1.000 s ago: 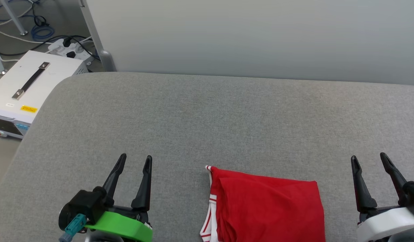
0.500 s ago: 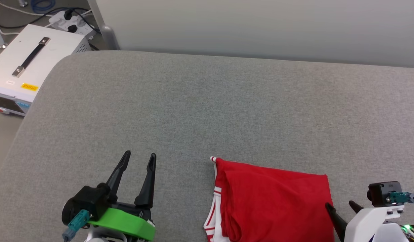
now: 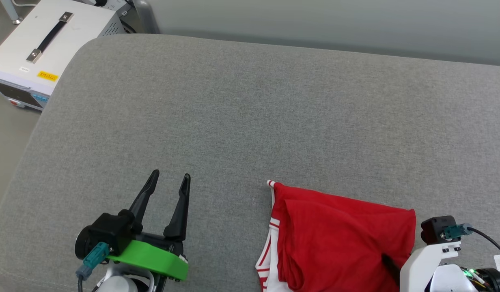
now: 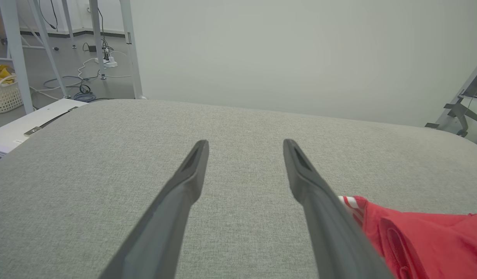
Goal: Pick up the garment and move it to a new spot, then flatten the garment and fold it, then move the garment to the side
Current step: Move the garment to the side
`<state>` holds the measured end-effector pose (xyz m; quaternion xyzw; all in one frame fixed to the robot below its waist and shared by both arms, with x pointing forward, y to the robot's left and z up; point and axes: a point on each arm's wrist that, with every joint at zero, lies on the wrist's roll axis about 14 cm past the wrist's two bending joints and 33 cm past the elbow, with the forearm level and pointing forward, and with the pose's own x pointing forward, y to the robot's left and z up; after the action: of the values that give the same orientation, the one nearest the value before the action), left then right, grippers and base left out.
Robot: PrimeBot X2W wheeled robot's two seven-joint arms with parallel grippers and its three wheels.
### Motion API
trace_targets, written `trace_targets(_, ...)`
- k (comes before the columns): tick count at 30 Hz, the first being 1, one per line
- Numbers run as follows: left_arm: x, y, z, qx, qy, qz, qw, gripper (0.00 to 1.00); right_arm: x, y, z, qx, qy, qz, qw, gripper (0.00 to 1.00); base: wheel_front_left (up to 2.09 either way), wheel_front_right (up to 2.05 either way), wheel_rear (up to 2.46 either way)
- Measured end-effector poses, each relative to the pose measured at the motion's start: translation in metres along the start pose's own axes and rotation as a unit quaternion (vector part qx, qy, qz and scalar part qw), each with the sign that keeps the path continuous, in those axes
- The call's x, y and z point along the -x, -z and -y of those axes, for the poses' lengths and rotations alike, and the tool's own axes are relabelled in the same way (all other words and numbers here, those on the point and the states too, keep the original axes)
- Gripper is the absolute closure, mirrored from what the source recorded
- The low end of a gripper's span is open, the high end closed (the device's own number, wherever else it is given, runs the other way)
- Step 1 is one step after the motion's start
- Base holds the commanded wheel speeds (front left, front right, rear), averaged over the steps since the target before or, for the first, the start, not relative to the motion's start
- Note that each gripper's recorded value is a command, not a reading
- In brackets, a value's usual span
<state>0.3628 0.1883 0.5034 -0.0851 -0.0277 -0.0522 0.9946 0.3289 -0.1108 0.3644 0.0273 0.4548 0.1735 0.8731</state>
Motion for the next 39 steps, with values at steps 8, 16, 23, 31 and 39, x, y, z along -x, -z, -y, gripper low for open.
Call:
trace_targets(8, -0.004, -0.001, 0.01, 0.002, 0.018, 0.003, 1.0, 0.0, 0.008, -0.023, 0.006, 0.046, 0.015, 0.053, 0.997, 1.0, 0.0, 0.0, 0.0)
trace_targets(16, -0.018, 0.0, 0.047, 0.014, 0.078, 0.005, 0.997, 0.0, 0.046, -0.056, 0.044, 0.162, 0.089, 0.097, 0.978, 1.0, 0.0, 0.0, 0.0)
trace_targets(23, -0.035, 0.006, 0.088, 0.017, 0.152, 0.0, 0.988, 0.0, 0.091, -0.067, 0.091, 0.238, 0.164, 0.087, 0.953, 1.0, 0.0, 0.0, 0.0)
trace_targets(31, -0.061, 0.014, 0.142, 0.016, 0.255, 0.0, 0.967, 0.0, 0.139, -0.052, 0.167, 0.246, 0.259, 0.047, 0.933, 1.0, 0.0, 0.0, 0.0)
trace_targets(39, -0.089, 0.034, 0.168, 0.02, 0.319, -0.006, 0.948, 0.0, 0.167, -0.047, 0.245, 0.198, 0.35, 0.038, 0.915, 1.0, 0.0, 0.0, 0.0)
